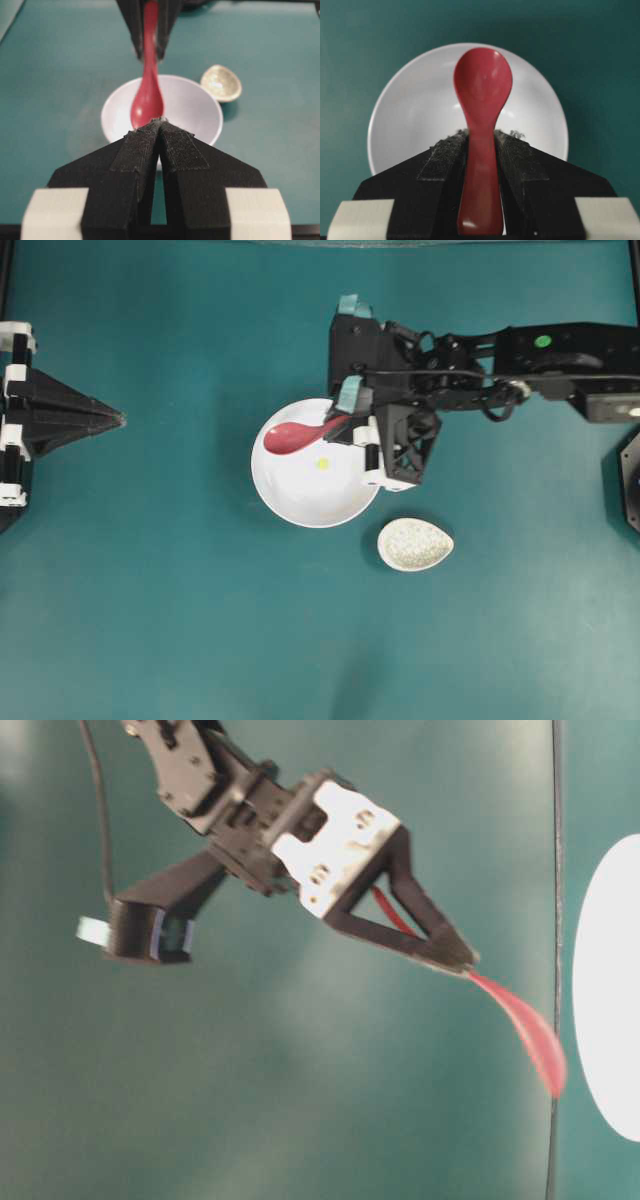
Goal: Scoop the yellow hexagonal prism block from the bowl with a spoon using the right arm.
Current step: 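Sweep the spoon bowl under the yellow block inside the white bowl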
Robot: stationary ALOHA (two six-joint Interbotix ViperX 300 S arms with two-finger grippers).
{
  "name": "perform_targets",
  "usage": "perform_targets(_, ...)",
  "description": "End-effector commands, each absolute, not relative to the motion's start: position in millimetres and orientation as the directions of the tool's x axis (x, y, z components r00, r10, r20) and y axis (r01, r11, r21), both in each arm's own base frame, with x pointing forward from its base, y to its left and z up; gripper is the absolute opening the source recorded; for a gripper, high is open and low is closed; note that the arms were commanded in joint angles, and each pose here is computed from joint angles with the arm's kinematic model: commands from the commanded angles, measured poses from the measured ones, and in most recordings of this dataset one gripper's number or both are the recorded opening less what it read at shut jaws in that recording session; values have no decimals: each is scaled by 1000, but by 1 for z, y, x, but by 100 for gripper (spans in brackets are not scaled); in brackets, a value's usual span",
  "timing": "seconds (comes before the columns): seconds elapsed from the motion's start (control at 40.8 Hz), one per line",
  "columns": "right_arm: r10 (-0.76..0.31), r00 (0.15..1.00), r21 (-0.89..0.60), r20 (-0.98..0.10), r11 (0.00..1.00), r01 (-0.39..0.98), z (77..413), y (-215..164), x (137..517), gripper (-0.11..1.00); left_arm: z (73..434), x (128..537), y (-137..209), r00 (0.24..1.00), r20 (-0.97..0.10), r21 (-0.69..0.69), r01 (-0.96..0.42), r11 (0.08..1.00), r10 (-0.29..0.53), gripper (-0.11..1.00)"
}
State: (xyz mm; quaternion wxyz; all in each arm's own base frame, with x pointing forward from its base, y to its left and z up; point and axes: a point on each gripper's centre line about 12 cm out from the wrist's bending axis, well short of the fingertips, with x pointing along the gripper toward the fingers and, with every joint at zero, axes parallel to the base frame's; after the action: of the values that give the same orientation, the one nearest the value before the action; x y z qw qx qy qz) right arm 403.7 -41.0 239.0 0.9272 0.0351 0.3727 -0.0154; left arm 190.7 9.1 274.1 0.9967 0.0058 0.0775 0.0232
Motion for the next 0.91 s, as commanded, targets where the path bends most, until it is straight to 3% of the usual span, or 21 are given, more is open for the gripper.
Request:
perform_targets(0.0,-4,742,56,-670,997,55,263,-43,400,25,286,193,10,991,-125,23,-48,999,50,3)
perform_targets(0.196,33,652,90,-757,994,54,260,-42,390,25,292,189,15,992,-100,31,-75,997,78,3)
perform_targets(0.417,59,572,120,-818,990,70,254,-41,381,25,284,190,17,984,-154,29,-85,996,89,3)
perform_targets(0.883,94,466,161,-880,981,106,247,-37,369,25,286,189,17,986,-144,29,-86,996,89,3)
